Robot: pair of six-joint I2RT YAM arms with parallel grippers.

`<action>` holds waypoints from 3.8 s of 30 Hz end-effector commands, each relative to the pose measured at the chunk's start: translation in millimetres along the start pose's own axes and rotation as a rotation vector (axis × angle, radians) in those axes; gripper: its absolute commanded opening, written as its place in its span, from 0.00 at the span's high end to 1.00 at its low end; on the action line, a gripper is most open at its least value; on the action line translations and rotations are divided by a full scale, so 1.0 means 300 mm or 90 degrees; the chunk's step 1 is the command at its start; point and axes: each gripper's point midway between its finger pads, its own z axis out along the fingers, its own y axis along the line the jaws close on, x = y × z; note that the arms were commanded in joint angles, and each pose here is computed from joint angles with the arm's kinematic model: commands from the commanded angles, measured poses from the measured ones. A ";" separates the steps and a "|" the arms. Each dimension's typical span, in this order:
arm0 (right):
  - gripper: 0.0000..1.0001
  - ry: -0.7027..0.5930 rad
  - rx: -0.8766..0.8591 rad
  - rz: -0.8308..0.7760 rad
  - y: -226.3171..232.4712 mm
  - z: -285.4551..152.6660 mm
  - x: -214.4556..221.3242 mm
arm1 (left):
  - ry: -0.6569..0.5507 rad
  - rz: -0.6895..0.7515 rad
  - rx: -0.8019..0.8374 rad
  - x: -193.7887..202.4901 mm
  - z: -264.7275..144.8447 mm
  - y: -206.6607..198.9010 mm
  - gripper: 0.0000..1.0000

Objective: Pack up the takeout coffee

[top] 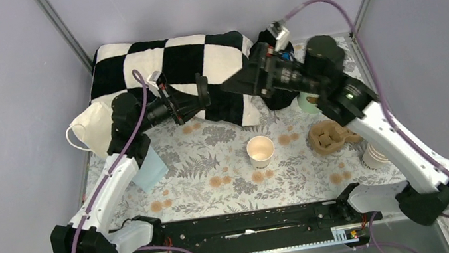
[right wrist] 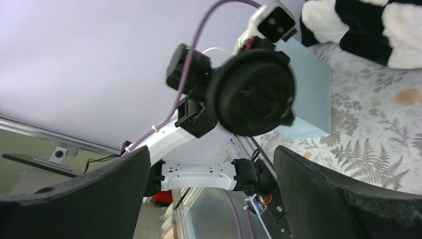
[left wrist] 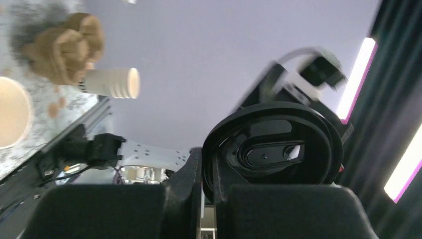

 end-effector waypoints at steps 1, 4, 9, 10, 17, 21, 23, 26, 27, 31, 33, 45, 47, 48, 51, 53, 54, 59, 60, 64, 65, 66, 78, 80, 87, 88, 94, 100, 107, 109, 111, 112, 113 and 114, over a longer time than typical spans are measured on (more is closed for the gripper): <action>0.00 0.052 -0.100 0.041 0.043 0.105 0.014 | 0.069 0.077 0.136 0.113 -0.061 -0.215 0.92; 0.00 0.064 -0.128 0.030 0.050 0.135 0.021 | 0.075 0.078 0.139 0.121 -0.065 -0.223 0.91; 0.00 0.086 -0.155 -0.005 0.083 0.178 0.055 | 0.080 0.073 0.129 0.126 -0.066 -0.216 0.91; 0.00 0.083 -0.159 -0.010 0.090 0.179 0.054 | 0.080 0.072 0.126 0.125 -0.065 -0.212 0.91; 0.00 0.075 -0.163 -0.033 0.103 0.186 0.043 | 0.078 0.064 0.115 0.122 -0.064 -0.187 0.92; 0.00 0.076 -0.155 -0.047 0.099 0.204 0.042 | 0.081 0.064 0.113 0.125 -0.064 -0.184 0.91; 0.00 0.074 -0.155 -0.048 0.102 0.210 0.037 | 0.081 0.063 0.111 0.125 -0.064 -0.180 0.91; 0.00 0.080 -0.154 -0.047 0.103 0.221 0.039 | 0.081 0.060 0.108 0.124 -0.064 -0.174 0.91; 0.00 0.081 -0.152 -0.046 0.100 0.225 0.041 | 0.082 0.060 0.107 0.124 -0.064 -0.173 0.91; 0.00 0.079 -0.134 -0.047 0.077 0.236 0.042 | 0.083 0.062 0.107 0.123 -0.062 -0.178 0.91; 0.00 0.078 -0.132 -0.046 0.075 0.238 0.041 | 0.084 0.062 0.107 0.123 -0.061 -0.176 0.91; 0.10 0.073 -0.120 -0.034 0.060 0.246 0.040 | 0.086 0.059 0.102 0.121 -0.060 -0.166 0.91; 0.12 0.073 -0.121 -0.034 0.063 0.246 0.040 | 0.085 0.059 0.100 0.121 -0.060 -0.164 0.91; 0.13 0.073 -0.121 -0.032 0.064 0.247 0.040 | 0.085 0.060 0.099 0.121 -0.060 -0.164 0.90; 0.21 0.069 -0.120 -0.031 0.064 0.245 0.037 | 0.085 0.061 0.094 0.122 -0.059 -0.158 0.88; 0.23 0.068 -0.119 -0.031 0.065 0.243 0.037 | 0.084 0.062 0.090 0.120 -0.058 -0.155 0.87; 0.23 0.068 -0.118 -0.030 0.063 0.244 0.037 | 0.083 0.063 0.091 0.121 -0.059 -0.157 0.85; 0.25 0.061 -0.116 -0.024 0.063 0.239 0.034 | 0.083 0.063 0.087 0.117 -0.058 -0.152 0.77; 0.25 0.058 -0.113 -0.023 0.061 0.237 0.033 | 0.082 0.063 0.080 0.116 -0.057 -0.145 0.72; 0.26 0.058 -0.019 -0.016 -0.026 0.205 0.045 | 0.043 0.068 0.000 0.075 -0.081 -0.060 0.49; 0.26 0.061 0.027 -0.031 -0.075 0.188 0.055 | 0.033 0.083 -0.027 0.061 -0.097 -0.027 0.46; 0.26 0.069 0.081 -0.042 -0.129 0.164 0.071 | 0.021 0.086 -0.059 0.045 -0.116 0.008 0.44; 0.27 0.414 0.744 -0.266 -0.714 -0.265 0.391 | -0.061 0.207 -0.301 -0.032 -0.244 0.163 0.13; 0.27 0.461 0.770 -0.276 -0.737 -0.243 0.431 | -0.060 0.208 -0.302 -0.031 -0.244 0.168 0.12; 0.26 0.492 0.773 -0.266 -0.779 -0.173 0.492 | -0.050 0.233 -0.293 -0.015 -0.243 0.156 0.11; 0.26 0.497 0.781 -0.268 -0.786 -0.171 0.493 | -0.048 0.236 -0.292 -0.011 -0.241 0.153 0.11; 0.26 0.513 0.780 -0.265 -0.796 -0.158 0.507 | -0.029 0.253 -0.290 0.005 -0.224 0.146 0.10; 0.26 0.513 0.772 -0.256 -0.814 -0.135 0.529 | -0.017 0.265 -0.289 0.013 -0.210 0.141 0.09; 0.25 0.509 0.771 -0.250 -0.840 -0.124 0.549 | -0.007 0.282 -0.282 0.027 -0.202 0.124 0.08; 0.25 0.514 0.774 -0.252 -0.848 -0.126 0.555 | -0.005 0.286 -0.282 0.028 -0.200 0.123 0.08; 0.25 0.515 0.779 -0.254 -0.855 -0.130 0.556 | -0.004 0.288 -0.281 0.029 -0.198 0.119 0.08; 0.24 0.514 0.778 -0.254 -0.858 -0.128 0.557 | -0.003 0.290 -0.280 0.029 -0.197 0.117 0.08; 0.25 0.515 0.777 -0.253 -0.860 -0.129 0.562 | -0.003 0.291 -0.280 0.029 -0.196 0.116 0.08; 0.24 0.517 0.776 -0.252 -0.863 -0.129 0.565 | -0.002 0.293 -0.279 0.030 -0.196 0.114 0.08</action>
